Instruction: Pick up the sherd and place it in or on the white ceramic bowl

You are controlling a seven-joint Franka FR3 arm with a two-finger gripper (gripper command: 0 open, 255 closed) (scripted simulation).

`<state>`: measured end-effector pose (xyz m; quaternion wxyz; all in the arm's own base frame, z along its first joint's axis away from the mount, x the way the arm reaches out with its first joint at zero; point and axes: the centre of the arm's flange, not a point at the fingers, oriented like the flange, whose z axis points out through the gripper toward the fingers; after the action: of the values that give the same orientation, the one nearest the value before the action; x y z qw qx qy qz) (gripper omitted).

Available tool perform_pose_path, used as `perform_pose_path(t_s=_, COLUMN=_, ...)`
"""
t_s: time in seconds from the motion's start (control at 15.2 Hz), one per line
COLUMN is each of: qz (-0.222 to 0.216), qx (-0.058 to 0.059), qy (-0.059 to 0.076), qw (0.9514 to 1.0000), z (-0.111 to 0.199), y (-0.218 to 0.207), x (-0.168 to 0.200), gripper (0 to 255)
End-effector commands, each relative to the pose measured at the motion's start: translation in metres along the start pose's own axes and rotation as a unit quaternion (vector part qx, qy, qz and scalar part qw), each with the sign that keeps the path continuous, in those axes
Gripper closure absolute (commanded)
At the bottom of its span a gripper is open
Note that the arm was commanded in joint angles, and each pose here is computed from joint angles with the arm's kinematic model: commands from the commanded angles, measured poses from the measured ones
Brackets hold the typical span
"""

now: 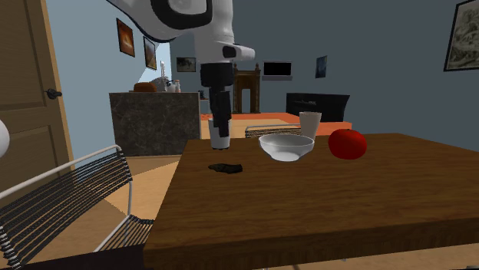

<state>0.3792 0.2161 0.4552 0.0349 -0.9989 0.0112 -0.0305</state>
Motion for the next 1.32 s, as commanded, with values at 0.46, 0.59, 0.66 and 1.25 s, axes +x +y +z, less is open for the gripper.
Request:
perform_pose_path(t_s=0.46, qz=0.042, qx=0.004, qy=-0.022, qw=0.9989, z=0.088, y=-0.077, x=0.032, gripper=0)
perform_pose_path(t_s=0.59, qz=0.05, qx=0.005, qy=-0.027, qw=0.9984, z=0.105, y=-0.091, x=0.038, gripper=0)
perform_pose_path(t_s=0.66, qz=0.05, qx=0.005, qy=-0.027, qw=0.9984, z=0.111, y=-0.091, x=0.038, gripper=0)
perform_pose_path(t_s=1.25, qz=0.05, qx=0.005, qy=-0.027, qw=0.9984, z=0.145, y=-0.092, x=0.036, gripper=0)
